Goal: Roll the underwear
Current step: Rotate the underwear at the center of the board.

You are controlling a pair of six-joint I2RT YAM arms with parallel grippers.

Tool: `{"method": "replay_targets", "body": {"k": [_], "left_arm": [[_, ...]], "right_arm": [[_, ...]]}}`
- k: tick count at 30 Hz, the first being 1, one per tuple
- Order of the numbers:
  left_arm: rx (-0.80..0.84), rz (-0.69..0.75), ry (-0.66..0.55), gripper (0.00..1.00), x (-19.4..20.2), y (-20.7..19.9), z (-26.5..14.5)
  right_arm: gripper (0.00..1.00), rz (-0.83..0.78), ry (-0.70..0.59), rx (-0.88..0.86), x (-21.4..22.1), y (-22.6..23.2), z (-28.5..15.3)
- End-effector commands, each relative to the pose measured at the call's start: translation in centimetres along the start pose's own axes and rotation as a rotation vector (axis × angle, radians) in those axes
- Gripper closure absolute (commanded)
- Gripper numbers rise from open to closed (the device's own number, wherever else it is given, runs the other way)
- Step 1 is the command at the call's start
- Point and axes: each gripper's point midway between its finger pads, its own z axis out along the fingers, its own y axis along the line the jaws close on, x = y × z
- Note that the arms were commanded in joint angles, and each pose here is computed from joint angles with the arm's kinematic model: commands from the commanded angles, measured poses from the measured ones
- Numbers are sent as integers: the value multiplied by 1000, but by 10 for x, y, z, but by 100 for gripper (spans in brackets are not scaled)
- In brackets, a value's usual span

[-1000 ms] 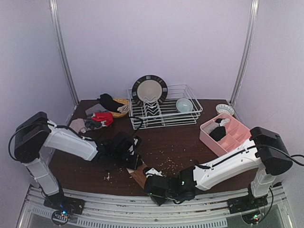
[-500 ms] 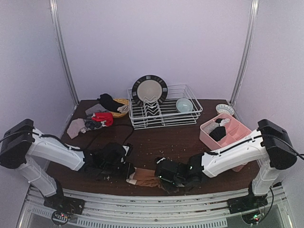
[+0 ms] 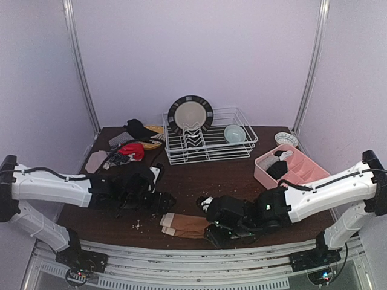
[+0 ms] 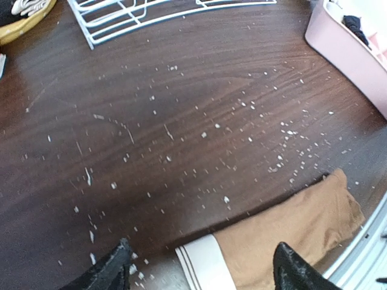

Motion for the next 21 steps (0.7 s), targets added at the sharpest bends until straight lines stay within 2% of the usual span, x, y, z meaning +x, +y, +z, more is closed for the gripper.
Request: {"method": "replay_targets", "body": {"k": [1, 5, 10, 16, 21], "left_arm": [[4, 113, 16, 27, -15, -1, 20], [36, 123, 83, 52, -12, -9, 51], [20, 75, 173, 63, 17, -5, 86], [82, -5, 189, 80, 43, -7, 89], [44, 30, 202, 83, 66, -14, 78]], "right_arm": [[63, 82, 35, 14, 28, 4, 26], [73, 146, 5, 14, 39, 0, 40], [80, 158, 14, 104, 51, -20, 52], [82, 207, 53, 185, 67, -54, 62], [80, 259, 86, 233, 64, -88, 67]]}}
